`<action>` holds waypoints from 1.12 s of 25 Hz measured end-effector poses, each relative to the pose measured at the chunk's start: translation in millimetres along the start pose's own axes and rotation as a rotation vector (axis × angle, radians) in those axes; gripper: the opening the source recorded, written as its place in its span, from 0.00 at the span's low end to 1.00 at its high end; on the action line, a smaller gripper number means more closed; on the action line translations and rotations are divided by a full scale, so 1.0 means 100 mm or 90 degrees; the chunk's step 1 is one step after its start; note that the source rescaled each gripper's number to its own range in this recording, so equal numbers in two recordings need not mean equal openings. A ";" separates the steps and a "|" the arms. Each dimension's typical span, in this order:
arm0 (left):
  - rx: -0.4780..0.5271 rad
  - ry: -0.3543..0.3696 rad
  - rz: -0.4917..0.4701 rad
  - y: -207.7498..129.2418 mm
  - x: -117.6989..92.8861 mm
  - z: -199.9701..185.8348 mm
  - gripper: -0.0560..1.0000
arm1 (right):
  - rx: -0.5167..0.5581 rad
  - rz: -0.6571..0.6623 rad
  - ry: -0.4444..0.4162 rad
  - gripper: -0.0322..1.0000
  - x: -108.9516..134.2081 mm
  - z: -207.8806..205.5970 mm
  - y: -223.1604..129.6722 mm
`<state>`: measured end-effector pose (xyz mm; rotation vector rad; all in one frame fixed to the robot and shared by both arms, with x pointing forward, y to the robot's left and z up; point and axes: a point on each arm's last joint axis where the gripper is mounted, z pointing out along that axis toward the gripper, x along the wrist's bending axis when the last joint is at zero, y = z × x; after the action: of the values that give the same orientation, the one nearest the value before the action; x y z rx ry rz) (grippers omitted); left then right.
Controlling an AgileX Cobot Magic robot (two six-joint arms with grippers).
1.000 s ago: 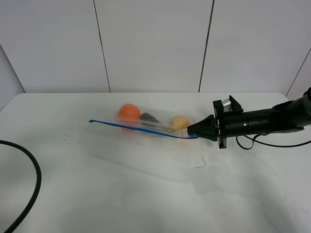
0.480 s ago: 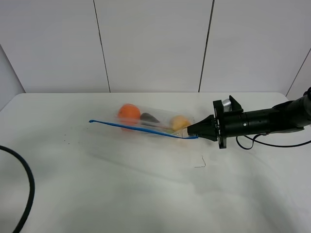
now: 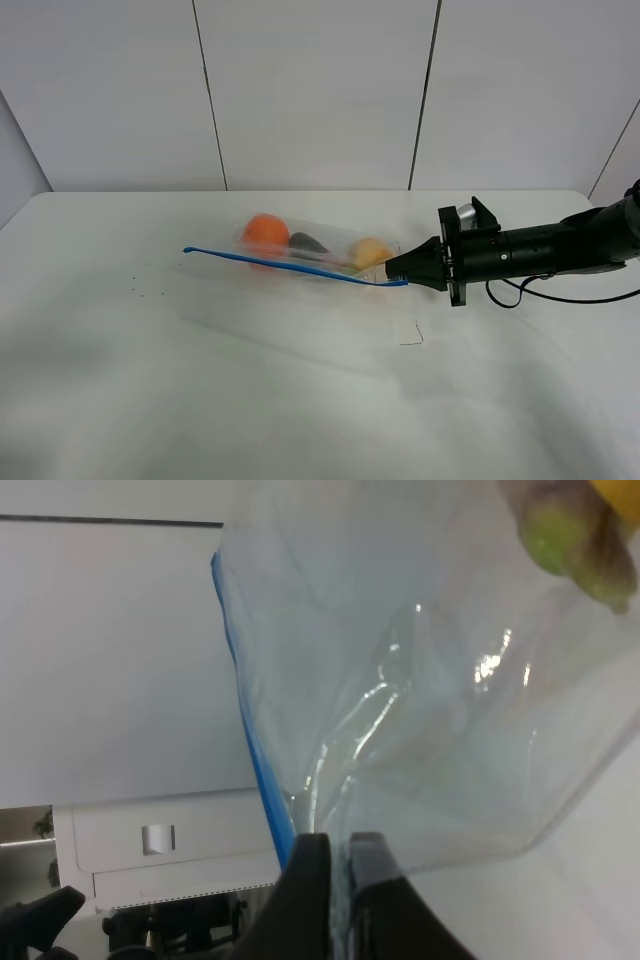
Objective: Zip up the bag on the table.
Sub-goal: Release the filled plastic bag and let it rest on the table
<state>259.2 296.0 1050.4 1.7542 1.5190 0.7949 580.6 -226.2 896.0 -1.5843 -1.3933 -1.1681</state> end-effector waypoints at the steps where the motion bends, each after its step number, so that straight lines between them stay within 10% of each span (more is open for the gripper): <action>1: -0.009 0.005 -0.003 -0.01 0.00 -0.02 0.97 | 0.000 0.000 0.000 0.03 0.00 0.00 0.00; 9: -0.102 0.009 -0.006 -0.13 -0.03 -0.21 0.97 | 0.000 0.000 0.000 0.03 0.00 0.00 0.00; 28: -0.101 0.017 -0.028 -0.14 -0.01 -0.20 0.97 | 0.000 0.000 0.000 0.03 0.00 0.00 0.00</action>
<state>234.8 298.0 1051.1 1.5944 1.4659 0.8946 580.6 -226.2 896.0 -1.5840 -1.3940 -1.1675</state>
